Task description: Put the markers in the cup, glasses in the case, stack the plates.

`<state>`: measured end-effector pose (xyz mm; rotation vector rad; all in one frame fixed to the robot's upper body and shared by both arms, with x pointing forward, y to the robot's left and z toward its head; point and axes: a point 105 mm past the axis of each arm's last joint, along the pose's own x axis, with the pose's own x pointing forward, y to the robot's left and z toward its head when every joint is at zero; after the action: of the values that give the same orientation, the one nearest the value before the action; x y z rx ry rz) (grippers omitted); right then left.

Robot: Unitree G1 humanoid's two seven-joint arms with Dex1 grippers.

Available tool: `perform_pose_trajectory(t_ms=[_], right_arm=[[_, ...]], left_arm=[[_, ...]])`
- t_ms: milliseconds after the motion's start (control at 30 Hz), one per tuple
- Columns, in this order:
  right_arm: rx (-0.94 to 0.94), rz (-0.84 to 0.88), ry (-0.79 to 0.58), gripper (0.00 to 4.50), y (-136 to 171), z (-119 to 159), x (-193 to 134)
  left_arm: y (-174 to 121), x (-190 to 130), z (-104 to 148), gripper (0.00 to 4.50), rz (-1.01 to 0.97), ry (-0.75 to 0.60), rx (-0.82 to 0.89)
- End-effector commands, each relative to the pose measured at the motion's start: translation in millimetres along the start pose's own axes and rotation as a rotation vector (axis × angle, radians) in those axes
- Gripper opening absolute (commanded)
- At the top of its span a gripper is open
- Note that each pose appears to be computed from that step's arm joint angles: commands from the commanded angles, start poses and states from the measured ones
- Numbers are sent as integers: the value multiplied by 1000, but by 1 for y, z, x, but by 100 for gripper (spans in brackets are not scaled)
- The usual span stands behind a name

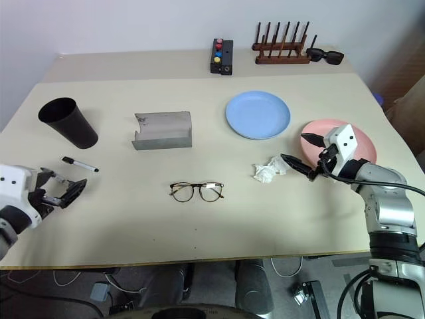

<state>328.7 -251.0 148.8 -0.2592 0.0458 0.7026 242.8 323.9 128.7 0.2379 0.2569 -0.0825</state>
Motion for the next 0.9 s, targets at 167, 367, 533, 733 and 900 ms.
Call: perform_pose_trajectory(t_ms=[167,367,533,733,900], right_arm=[[-54,65,-78,450,15,36,15],[-56,123,-107,450,37,54,28],[-38,150,-109,450,46,58,37],[-24,173,-116,450,53,59,43],[-8,190,-126,450,58,58,48]], left_arm=[[22,-6,-1,446,50,88,-14],[30,-3,1,446,137,110,-106],[26,-3,-5,446,178,140,-138],[33,1,-8,446,289,143,-203],[28,17,-3,446,379,144,-255]])
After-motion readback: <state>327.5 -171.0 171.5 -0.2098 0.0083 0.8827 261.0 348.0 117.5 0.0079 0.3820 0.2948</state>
